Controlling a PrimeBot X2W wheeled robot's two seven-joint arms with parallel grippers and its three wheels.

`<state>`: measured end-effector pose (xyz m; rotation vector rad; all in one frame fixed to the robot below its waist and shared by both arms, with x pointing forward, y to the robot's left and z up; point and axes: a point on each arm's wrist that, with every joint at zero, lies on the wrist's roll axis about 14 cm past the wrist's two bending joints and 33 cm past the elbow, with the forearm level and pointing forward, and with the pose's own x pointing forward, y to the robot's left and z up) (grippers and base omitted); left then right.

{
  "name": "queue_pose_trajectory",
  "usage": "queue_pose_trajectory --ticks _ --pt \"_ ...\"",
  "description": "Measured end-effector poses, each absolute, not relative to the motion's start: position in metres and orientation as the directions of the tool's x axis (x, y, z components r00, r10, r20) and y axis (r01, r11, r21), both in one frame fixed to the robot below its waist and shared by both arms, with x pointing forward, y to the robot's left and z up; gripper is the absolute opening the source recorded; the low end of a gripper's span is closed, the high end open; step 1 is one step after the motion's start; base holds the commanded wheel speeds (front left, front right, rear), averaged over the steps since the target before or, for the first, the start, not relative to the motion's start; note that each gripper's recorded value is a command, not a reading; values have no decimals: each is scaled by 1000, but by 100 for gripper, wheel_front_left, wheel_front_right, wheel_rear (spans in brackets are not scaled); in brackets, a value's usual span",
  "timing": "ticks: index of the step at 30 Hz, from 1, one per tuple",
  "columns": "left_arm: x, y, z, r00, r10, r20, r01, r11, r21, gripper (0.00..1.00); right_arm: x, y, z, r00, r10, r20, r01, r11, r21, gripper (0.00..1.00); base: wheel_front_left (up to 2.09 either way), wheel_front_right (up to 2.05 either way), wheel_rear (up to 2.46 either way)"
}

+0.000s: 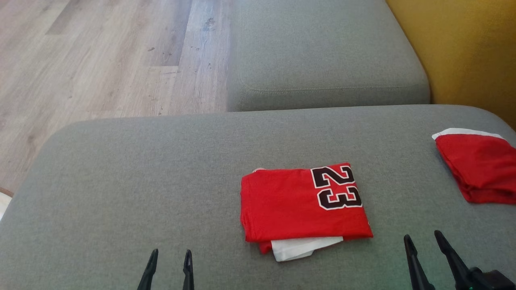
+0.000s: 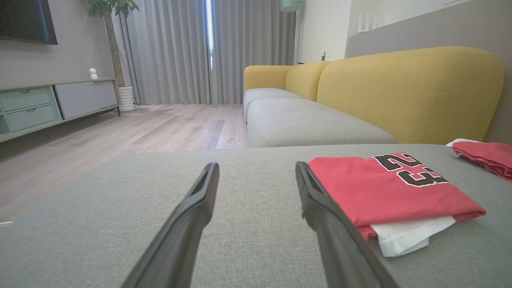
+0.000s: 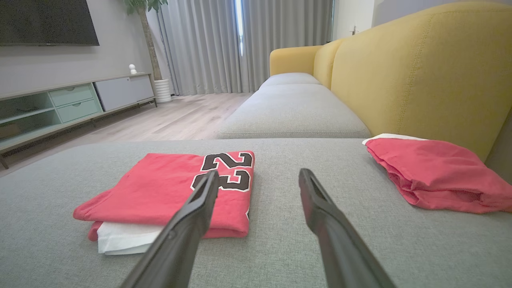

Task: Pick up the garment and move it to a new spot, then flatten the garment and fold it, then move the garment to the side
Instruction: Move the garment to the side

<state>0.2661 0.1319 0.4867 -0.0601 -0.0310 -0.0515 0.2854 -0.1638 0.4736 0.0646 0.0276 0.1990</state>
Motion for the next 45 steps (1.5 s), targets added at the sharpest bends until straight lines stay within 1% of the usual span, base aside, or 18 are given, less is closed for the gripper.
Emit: queue_pose_trajectory --ticks 8,15,21,26,29,32,36,40,42,43,44,45 --pt "268 130 488 998 -62 32 64 996 -69 100 287 -164 468 980 196 -40 -192 978 80 100 0 0 0" --pt "272 130 483 998 -57 8 58 996 -68 100 293 -164 457 977 198 -83 -189 977 98 100 0 0 0" --pt "283 128 486 999 -52 10 52 996 -67 100 312 -158 440 963 229 -143 -211 969 127 100 0 0 0" --pt "289 124 484 999 -51 -4 51 996 -73 100 345 -155 434 950 247 -193 -216 962 167 100 0 0 0" --pt "289 122 482 998 -54 -12 53 996 -76 100 360 -153 425 929 259 -264 -212 958 192 100 0 0 0" --pt "289 120 480 998 -58 -19 56 995 -77 100 368 -147 411 890 288 -353 -216 949 230 100 0 0 0" --pt "295 117 477 997 -65 -29 63 996 -70 100 382 -150 396 848 294 -442 -211 951 227 100 0 0 0" --pt "299 114 470 996 -71 -57 65 993 -96 100 390 -134 382 794 335 -508 -219 936 276 100 0 0 0" --pt "302 111 468 995 -72 -64 66 993 -99 100 390 -122 374 761 367 -535 -217 921 323 100 0 0 0" --pt "303 111 468 995 -71 -64 64 993 -100 100 390 -119 371 753 374 -541 -217 918 334 97 0 0 0" --pt "305 111 469 996 -69 -64 62 993 -99 100 390 -116 370 746 382 -545 -217 914 343 73 0 0 0" --pt "307 110 469 995 -71 -63 65 993 -99 100 391 -114 369 744 389 -544 -216 910 355 43 0 0 0"
